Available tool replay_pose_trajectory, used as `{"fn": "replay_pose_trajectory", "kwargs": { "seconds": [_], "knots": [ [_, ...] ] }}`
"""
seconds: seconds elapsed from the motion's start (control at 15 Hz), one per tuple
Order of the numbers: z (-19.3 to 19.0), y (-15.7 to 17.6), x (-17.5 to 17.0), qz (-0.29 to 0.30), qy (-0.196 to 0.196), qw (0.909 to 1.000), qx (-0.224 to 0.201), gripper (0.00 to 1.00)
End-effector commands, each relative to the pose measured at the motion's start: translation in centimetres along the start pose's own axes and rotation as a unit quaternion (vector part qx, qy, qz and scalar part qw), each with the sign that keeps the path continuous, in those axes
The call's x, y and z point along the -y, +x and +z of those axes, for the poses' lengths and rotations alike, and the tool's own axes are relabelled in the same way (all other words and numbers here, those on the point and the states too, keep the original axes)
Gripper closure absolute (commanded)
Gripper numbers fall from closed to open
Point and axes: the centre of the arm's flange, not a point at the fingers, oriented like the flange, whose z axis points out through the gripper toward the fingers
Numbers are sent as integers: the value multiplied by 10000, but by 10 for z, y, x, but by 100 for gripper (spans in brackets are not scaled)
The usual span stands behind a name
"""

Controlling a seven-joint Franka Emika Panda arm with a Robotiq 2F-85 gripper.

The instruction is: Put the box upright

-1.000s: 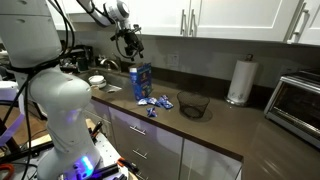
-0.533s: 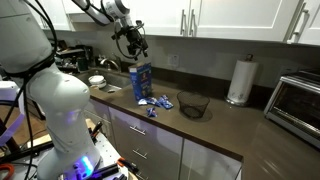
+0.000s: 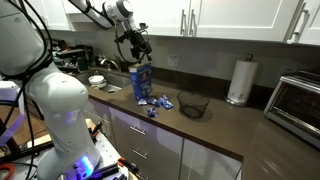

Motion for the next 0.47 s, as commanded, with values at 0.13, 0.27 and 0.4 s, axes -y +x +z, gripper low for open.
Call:
{"fn": "replay_pose_trajectory", "kwargs": {
  "seconds": [0.13,0.27,0.4],
  "knots": [
    [13,-3,-5,-175,218,9996,-53,0],
    [10,-1,0,-65,86,9999,-13,0],
    [10,-1,0,-67,91,9999,-17,0]
  ]
}}
